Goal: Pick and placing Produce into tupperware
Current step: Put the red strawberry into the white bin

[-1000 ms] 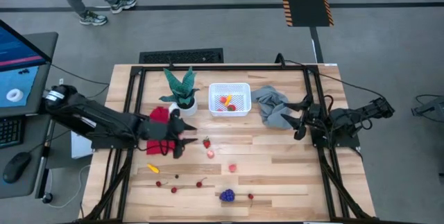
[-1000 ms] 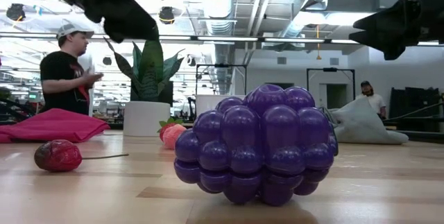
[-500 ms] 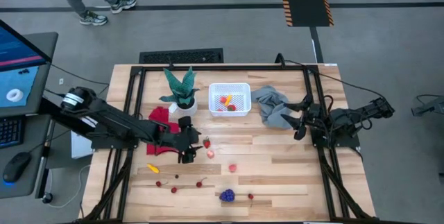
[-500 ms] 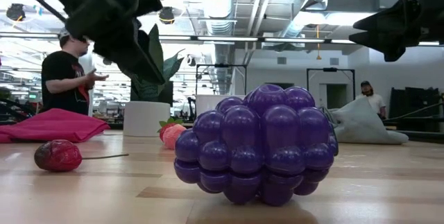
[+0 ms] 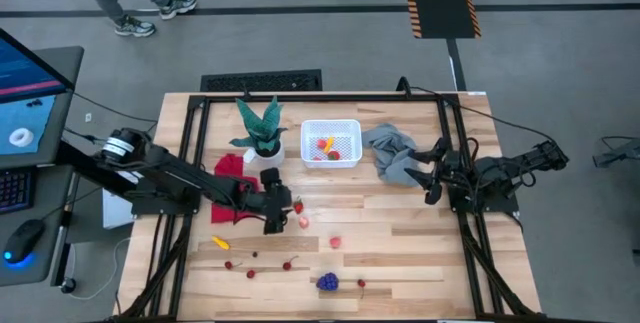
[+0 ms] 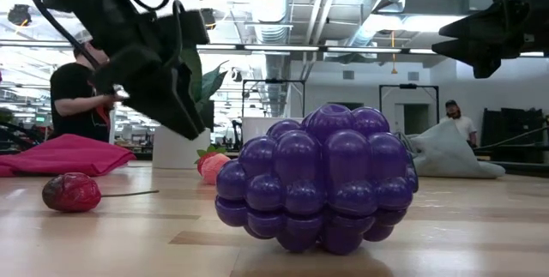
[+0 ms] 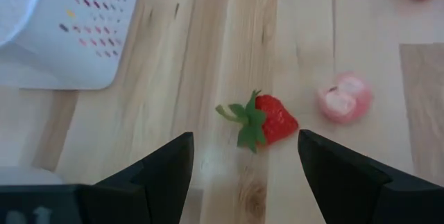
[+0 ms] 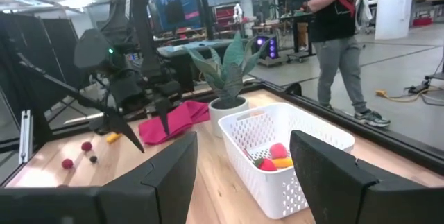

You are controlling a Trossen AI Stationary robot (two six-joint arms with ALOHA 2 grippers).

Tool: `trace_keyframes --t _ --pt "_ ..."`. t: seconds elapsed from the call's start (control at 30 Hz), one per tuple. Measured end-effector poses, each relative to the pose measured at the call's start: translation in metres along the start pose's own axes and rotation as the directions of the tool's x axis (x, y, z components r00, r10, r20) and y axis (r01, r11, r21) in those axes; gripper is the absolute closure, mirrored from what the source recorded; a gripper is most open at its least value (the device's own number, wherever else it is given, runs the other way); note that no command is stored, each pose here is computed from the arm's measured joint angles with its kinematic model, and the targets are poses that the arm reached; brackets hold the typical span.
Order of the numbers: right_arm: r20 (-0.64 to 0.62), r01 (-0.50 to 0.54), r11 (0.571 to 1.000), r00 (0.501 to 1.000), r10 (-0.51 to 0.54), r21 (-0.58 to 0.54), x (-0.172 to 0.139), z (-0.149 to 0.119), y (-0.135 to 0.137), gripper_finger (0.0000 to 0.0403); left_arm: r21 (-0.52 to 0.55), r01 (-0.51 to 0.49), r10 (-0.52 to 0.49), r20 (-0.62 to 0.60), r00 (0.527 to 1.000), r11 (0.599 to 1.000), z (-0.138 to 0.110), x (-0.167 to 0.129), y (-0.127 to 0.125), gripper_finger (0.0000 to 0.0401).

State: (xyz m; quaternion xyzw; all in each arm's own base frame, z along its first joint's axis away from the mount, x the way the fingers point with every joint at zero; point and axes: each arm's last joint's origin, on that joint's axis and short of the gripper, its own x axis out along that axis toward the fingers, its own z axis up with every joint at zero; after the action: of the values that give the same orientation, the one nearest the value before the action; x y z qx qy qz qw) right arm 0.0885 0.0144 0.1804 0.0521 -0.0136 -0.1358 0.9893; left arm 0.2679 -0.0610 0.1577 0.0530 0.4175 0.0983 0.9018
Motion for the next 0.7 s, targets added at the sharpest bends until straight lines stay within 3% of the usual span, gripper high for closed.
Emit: trace_keyframes --t 0.4,0.7 --pt "-0.006 -0.001 1.000 1.000 0.001 -0.004 0.000 -0.001 0.000 0.0149 -0.006 0.008 -0.008 -0.048 0.999 1.000 -0.006 0.020 0.002 0.0153" --pt "-0.008 0.000 1.000 1.000 0.000 -0.005 0.000 -0.001 0.000 0.0149 0.002 0.008 -0.008 -0.043 0.999 1.000 -0.005 0.020 0.002 0.0202"
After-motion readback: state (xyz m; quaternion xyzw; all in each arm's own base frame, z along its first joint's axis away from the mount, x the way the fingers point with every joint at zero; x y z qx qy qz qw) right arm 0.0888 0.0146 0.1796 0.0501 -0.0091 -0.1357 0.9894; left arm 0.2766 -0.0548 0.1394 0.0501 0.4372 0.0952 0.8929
